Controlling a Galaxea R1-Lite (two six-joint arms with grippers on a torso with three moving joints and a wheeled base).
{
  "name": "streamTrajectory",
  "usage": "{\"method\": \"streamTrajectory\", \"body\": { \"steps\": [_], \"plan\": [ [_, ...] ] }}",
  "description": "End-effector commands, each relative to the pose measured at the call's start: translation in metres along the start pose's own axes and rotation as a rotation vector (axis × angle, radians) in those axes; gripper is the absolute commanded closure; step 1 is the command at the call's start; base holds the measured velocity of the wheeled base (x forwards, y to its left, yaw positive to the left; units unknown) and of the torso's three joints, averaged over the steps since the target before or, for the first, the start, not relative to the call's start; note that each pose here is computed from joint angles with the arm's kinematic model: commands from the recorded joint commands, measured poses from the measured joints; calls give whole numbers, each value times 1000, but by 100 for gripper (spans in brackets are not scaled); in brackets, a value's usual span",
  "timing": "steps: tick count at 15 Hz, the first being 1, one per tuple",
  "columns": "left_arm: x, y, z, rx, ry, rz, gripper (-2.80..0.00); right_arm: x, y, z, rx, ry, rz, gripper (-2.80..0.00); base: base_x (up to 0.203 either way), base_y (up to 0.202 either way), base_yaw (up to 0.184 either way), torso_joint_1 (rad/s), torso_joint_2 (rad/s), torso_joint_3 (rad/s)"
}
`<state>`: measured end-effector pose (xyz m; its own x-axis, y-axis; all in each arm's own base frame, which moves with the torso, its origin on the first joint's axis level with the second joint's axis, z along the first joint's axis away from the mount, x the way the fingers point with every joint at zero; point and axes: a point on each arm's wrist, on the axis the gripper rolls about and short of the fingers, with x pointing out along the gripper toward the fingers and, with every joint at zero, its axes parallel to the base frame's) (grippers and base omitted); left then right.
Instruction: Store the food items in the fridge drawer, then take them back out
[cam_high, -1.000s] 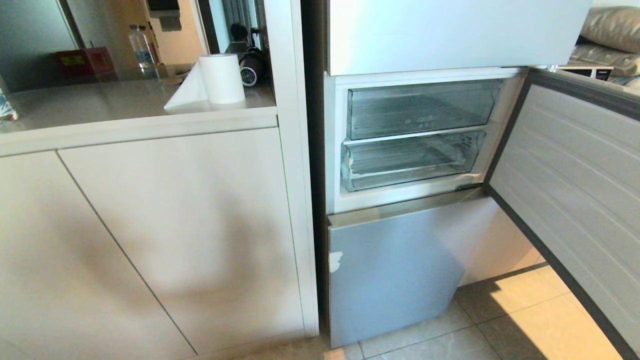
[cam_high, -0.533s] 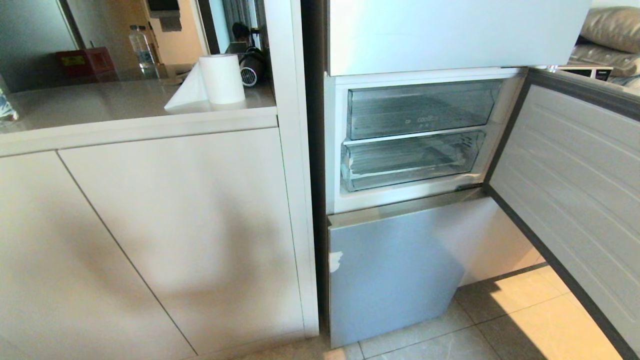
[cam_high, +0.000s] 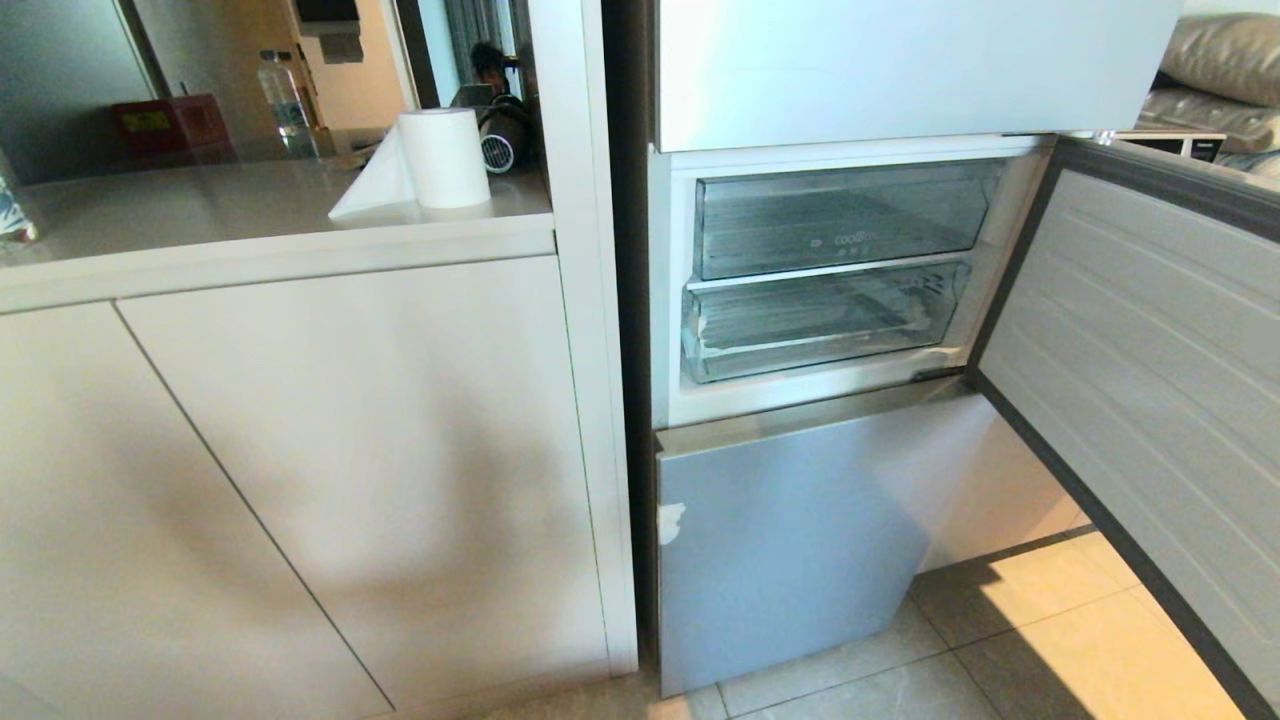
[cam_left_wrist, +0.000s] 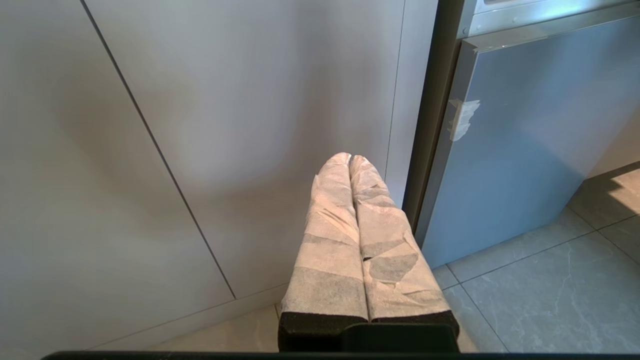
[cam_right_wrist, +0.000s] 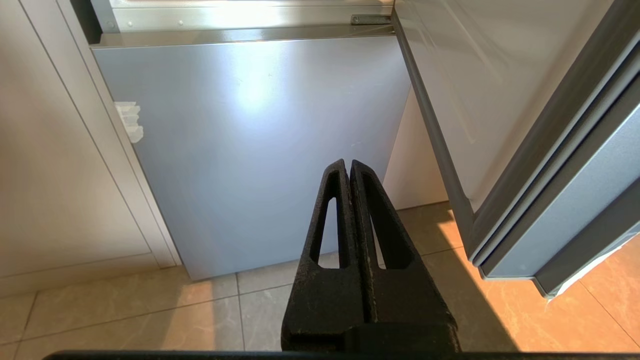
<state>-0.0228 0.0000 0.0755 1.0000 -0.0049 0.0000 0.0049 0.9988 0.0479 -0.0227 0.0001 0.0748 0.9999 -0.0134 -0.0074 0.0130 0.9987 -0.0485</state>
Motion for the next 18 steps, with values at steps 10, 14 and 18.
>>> {"method": "streamTrajectory", "body": {
  "steps": [10, 14, 18],
  "plan": [
    [0, 0, 0, 1, 2, 0, 0, 0, 0, 0, -1, 0, 0, 0, 0, 0, 0, 0, 0, 0],
    [0, 0, 0, 1, 1, 0, 0, 0, 0, -1, -5, 2, -3, 0, 0, 0, 0, 0, 0, 0],
    [0, 0, 0, -13, 0, 0, 0, 0, 0, -1, -7, 2, -3, 0, -2, 1, 24, 0, 0, 1]
  ]
}}
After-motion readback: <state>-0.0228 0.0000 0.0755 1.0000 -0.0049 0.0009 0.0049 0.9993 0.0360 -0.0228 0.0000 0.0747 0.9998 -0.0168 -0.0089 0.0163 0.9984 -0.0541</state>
